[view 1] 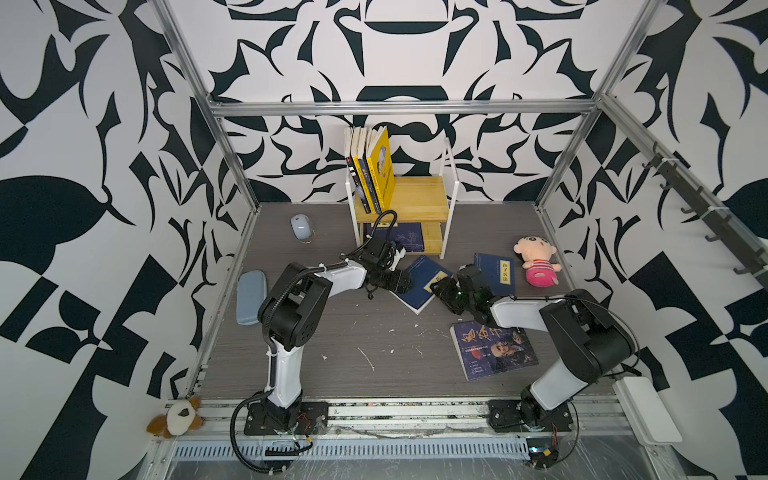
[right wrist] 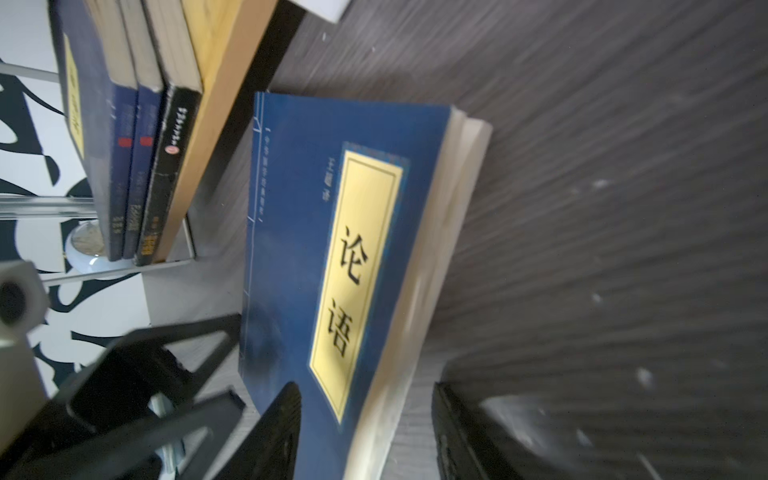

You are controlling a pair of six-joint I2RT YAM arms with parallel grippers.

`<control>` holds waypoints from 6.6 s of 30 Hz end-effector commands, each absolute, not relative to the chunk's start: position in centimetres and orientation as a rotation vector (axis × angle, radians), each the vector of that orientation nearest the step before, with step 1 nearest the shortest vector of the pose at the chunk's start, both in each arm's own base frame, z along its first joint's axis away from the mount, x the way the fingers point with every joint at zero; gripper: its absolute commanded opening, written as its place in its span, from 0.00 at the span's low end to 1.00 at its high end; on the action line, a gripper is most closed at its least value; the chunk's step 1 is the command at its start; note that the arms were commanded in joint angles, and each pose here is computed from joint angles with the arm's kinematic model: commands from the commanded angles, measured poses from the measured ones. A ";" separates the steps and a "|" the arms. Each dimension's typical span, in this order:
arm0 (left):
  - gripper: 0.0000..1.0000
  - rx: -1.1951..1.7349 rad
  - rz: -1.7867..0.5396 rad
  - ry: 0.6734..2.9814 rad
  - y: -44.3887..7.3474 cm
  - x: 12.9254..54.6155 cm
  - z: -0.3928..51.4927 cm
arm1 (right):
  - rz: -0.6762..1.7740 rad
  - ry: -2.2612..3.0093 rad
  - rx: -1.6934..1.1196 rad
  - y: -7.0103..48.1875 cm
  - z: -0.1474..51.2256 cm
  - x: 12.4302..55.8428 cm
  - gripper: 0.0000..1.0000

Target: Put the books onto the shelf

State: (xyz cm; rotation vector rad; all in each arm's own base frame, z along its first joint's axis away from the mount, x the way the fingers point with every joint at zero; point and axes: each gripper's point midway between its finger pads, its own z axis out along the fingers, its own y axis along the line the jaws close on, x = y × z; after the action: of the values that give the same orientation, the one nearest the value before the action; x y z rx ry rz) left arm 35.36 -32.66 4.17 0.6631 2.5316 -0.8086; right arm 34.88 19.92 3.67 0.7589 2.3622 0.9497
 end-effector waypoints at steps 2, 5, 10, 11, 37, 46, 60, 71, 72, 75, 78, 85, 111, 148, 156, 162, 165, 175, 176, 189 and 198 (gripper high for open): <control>0.75 0.651 -1.005 2.612 -33.6 31.4 4.1 | 1.006 2.380 0.803 20.7 2.1 34.6 0.55; 0.72 0.623 -1.070 2.622 -33.8 30.7 4.4 | 1.120 2.356 0.798 22.0 2.5 34.9 0.54; 0.69 0.626 -1.101 2.638 -34.0 29.7 4.1 | 1.287 2.293 0.715 23.7 5.0 35.3 0.54; 0.69 0.623 -1.101 2.641 -33.9 29.6 4.0 | 1.313 2.284 0.691 24.0 5.7 35.2 0.53; 0.65 0.611 -1.109 2.621 -33.1 28.6 4.4 | 1.320 2.273 0.462 24.2 10.3 33.5 0.65; 0.63 0.600 -1.109 2.632 -33.1 28.6 4.0 | 1.419 2.261 0.602 25.3 9.4 33.5 0.90; 0.79 0.646 -1.080 2.548 -31.9 28.3 7.9 | 1.265 2.315 0.427 24.2 10.1 33.1 0.00; 1.00 0.786 -1.193 2.260 -26.3 28.4 19.5 | 1.249 2.212 -0.258 26.0 15.6 29.9 0.00; 1.00 0.799 -1.189 2.239 -25.7 28.4 20.2 | 1.249 2.187 -0.316 26.2 16.2 29.6 0.00; 1.00 0.865 -1.137 2.174 -23.9 28.5 21.6 | 1.260 2.097 -0.471 26.7 18.4 28.8 0.00; 1.00 0.870 -1.072 2.145 -21.8 28.9 22.5 | 1.265 1.997 -0.617 27.4 20.4 28.0 0.00; 1.00 0.948 -1.041 2.062 -19.8 28.1 23.5 | 1.341 1.785 -0.982 30.3 23.8 24.3 0.00; 0.00 0.943 -1.327 1.953 -20.1 25.0 26.6 | 1.228 1.738 -1.229 34.7 24.0 24.7 0.11; 0.00 -0.212 -1.561 2.195 -14.7 31.3 26.2 | -0.274 1.256 -1.122 43.1 25.5 27.3 0.63; 0.05 -0.198 -1.526 2.198 -14.5 31.0 25.7 | -0.366 1.226 -1.076 42.8 26.5 29.1 0.00; 0.53 -0.209 -1.396 2.173 -12.7 31.7 25.5 | -0.335 1.222 -1.120 40.6 27.6 28.8 0.00; 0.67 -0.171 -1.303 2.137 -11.3 32.0 25.8 | -0.282 1.256 -1.183 38.8 27.3 29.0 0.00; 0.94 -0.127 -0.986 2.111 -7.4 32.7 25.5 | -0.235 1.350 -1.321 32.7 27.0 31.4 0.00; 0.95 -0.124 -0.954 2.111 -7.0 32.7 25.4 | -0.246 1.355 -1.341 32.3 26.9 31.8 0.00; 1.00 -0.119 -0.527 2.136 -1.3 33.1 24.2 | -0.452 1.322 -1.394 30.7 26.8 37.2 0.00; 1.00 -0.069 -0.389 2.169 -0.1 32.9 22.8 | -0.608 1.247 -1.388 31.3 26.6 41.3 0.00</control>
State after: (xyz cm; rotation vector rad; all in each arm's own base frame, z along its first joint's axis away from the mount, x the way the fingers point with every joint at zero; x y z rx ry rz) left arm 33.37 -0.70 23.07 -0.1018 2.1558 -0.4669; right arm 39.31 30.65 20.54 -1.5427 1.3620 -0.5489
